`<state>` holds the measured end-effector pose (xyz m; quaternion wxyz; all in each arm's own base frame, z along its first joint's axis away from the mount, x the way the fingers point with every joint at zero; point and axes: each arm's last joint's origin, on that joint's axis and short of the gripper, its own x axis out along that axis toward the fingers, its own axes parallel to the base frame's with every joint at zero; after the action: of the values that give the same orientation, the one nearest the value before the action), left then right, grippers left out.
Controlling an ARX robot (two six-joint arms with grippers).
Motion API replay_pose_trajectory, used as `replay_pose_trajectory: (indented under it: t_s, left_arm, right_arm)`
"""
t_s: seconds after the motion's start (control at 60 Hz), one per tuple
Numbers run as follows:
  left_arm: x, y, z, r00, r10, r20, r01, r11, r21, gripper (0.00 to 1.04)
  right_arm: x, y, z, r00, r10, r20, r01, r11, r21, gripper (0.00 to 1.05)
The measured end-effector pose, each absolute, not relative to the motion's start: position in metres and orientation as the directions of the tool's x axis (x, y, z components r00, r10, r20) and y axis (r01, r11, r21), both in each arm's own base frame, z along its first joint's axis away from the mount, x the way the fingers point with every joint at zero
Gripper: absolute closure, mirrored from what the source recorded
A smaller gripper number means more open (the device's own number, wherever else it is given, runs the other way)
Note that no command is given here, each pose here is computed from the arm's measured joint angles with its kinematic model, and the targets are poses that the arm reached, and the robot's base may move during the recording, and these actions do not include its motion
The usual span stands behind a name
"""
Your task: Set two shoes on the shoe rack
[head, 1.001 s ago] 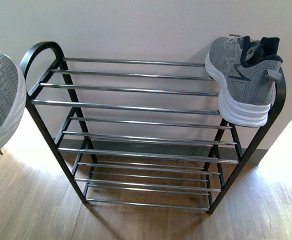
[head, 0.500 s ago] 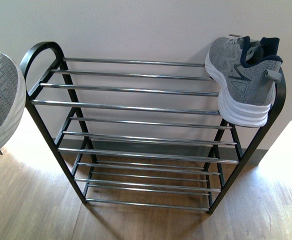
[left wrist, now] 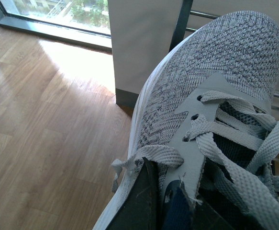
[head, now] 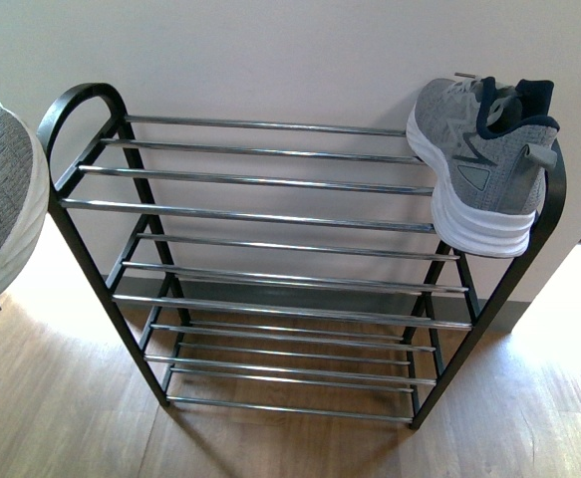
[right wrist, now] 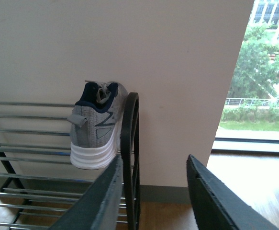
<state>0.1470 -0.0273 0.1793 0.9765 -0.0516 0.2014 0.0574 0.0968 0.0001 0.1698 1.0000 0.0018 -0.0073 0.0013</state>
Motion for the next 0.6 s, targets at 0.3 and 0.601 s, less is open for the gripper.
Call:
replay_pose_trajectory:
  t_s: [0.3,0.601]
  left_arm:
    - [0.15,-0.032,0.179,0.919,0.226,-0.323,-0.24,0.971,-0.005,1.03]
    - [0.251,-0.091,0.24,0.904,0.204,-0.377,-0.296,0.933,-0.206,1.03]
  right_arm:
    - [0.097,0.0,0.17,1.0,-0.002,0.013,0.002,1.0,0.005,0.08]
    - [0.097,0.0,0.17,1.0,-0.001,0.014,0.001,1.0,0.004,0.09]
